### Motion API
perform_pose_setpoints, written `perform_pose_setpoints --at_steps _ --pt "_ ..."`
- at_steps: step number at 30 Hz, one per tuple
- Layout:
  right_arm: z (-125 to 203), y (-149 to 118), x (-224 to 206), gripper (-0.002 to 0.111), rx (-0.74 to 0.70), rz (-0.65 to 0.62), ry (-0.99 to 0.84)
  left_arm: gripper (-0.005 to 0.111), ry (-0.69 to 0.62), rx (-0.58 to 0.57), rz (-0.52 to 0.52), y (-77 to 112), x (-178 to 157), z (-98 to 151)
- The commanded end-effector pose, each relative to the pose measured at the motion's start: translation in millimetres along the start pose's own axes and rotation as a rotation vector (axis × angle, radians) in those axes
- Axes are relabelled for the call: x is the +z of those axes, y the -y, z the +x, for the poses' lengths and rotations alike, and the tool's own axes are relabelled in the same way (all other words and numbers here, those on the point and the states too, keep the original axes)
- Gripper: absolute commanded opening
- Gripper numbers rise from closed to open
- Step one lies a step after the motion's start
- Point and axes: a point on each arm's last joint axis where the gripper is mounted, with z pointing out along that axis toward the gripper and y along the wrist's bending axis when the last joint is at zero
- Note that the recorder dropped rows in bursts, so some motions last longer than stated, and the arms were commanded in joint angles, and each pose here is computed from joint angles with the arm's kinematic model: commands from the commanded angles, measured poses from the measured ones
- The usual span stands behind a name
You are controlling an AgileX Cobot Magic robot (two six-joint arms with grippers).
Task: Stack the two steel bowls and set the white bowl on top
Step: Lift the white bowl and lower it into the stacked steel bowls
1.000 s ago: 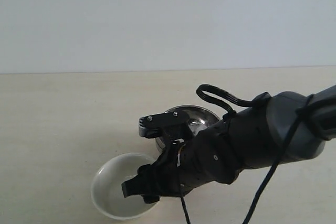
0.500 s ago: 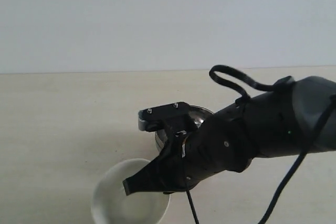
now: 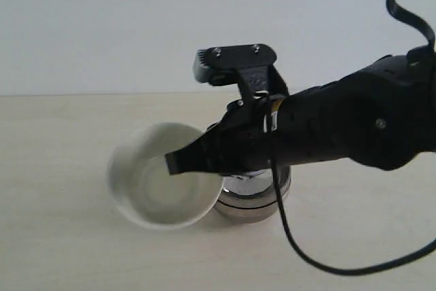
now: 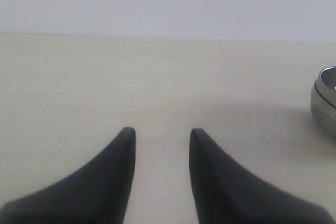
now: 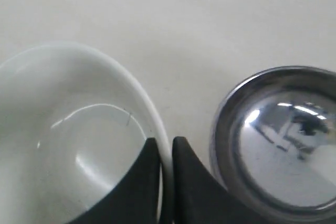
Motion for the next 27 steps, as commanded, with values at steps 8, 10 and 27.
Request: perform_pose_setpoints --at_steps 8,10,27 --pt "-14.3 73.6 -5.3 0.000 0.170 0.175 0.054 0.032 0.006 0.001 -0.003 -0.3 0.2 0.5" --pt "-8.8 76.1 3.6 0.000 0.160 0.182 0.021 0.032 0.006 0.001 -0.003 -0.3 0.2 0.5" --pt "2.5 105.0 32.2 0.000 0.183 0.240 0.002 0.032 0.006 0.001 -0.003 -0.3 0.2 0.5"
